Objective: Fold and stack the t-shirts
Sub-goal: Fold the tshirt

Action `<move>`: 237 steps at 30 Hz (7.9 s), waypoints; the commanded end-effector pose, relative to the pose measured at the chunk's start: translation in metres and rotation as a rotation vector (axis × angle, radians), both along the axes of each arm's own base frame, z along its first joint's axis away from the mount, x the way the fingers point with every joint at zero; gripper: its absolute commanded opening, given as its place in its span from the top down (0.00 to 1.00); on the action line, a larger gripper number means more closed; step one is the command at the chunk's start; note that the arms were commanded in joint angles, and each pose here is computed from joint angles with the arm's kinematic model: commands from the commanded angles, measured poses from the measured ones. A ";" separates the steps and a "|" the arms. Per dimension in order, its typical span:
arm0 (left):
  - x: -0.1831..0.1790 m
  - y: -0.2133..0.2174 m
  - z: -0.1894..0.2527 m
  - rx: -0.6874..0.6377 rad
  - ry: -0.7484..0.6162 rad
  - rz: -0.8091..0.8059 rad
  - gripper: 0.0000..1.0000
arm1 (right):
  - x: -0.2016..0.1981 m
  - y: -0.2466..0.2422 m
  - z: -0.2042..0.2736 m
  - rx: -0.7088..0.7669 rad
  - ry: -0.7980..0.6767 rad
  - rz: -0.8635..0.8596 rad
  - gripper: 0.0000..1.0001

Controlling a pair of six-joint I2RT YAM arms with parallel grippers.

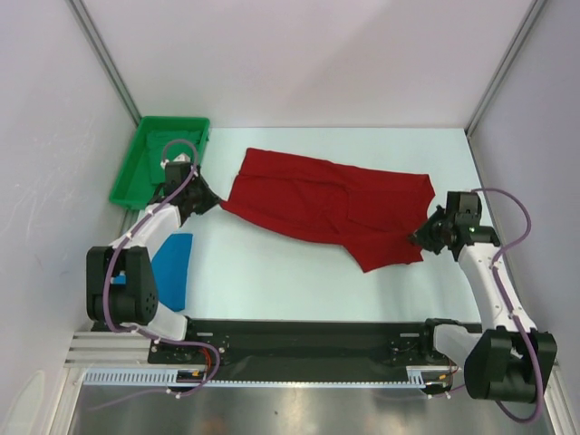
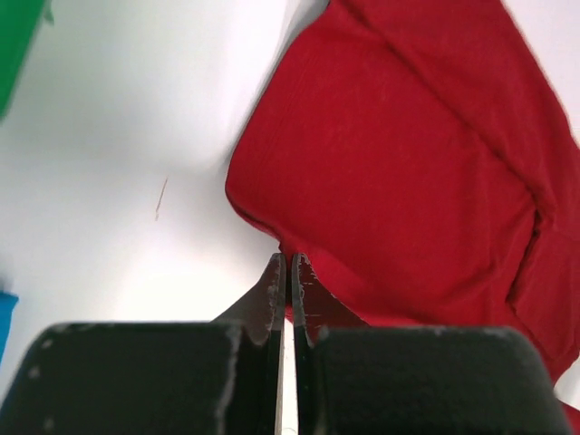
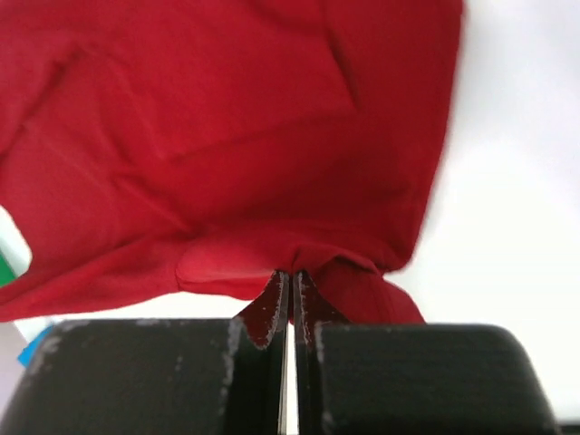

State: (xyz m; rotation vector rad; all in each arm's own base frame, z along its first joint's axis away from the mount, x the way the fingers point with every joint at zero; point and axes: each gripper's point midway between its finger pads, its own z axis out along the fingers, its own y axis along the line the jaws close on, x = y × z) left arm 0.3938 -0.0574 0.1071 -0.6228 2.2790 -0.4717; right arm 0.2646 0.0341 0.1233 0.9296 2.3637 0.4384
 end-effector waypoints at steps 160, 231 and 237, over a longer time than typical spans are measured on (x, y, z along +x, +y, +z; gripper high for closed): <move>0.166 -0.099 -0.049 -0.096 0.032 -0.306 0.81 | 0.235 0.205 -0.038 -0.040 -0.367 0.417 0.71; 0.124 -0.086 0.029 -0.059 -0.120 -0.259 0.79 | 0.101 0.046 -0.032 -0.148 -0.129 0.234 0.51; 0.100 -0.080 0.003 -0.085 -0.074 -0.241 0.82 | 0.096 0.015 -0.050 -0.187 -0.079 0.123 0.60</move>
